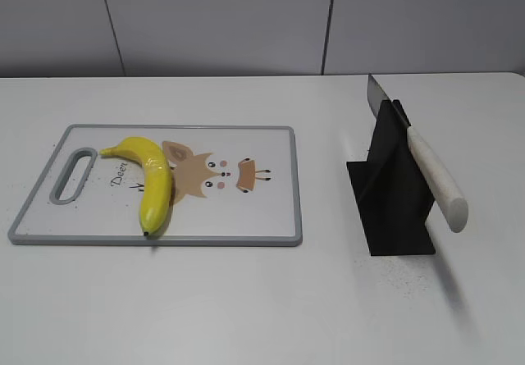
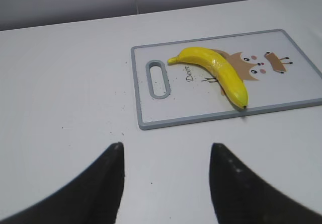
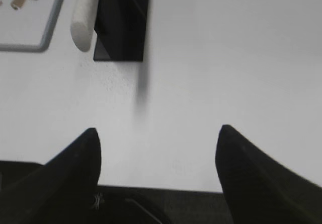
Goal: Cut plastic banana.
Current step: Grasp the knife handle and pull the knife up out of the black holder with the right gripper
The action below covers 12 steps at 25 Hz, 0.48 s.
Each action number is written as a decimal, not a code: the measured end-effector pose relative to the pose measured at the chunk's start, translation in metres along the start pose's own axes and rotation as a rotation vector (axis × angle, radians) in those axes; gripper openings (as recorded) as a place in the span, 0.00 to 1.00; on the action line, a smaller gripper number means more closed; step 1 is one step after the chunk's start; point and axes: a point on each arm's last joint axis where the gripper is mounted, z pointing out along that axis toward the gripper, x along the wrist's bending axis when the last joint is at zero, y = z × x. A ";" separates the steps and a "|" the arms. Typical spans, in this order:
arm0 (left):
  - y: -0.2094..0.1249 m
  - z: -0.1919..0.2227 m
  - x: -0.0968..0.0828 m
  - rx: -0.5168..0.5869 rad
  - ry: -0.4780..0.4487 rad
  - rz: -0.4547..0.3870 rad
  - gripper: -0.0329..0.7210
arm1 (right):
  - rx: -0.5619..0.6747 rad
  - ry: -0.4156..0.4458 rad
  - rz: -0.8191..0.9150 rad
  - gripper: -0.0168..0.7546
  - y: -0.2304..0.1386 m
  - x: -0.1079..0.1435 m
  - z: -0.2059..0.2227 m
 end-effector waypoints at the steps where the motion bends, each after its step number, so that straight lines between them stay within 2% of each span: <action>1: 0.000 0.000 0.000 0.000 0.000 0.000 0.73 | 0.057 -0.011 -0.003 0.73 0.003 -0.001 0.002; 4: 0.000 0.000 0.000 0.000 0.000 0.000 0.73 | 0.159 -0.039 -0.013 0.73 0.015 -0.003 0.007; 12: 0.000 0.000 0.000 0.000 0.000 0.000 0.73 | 0.312 -0.030 -0.016 0.73 0.047 -0.003 0.032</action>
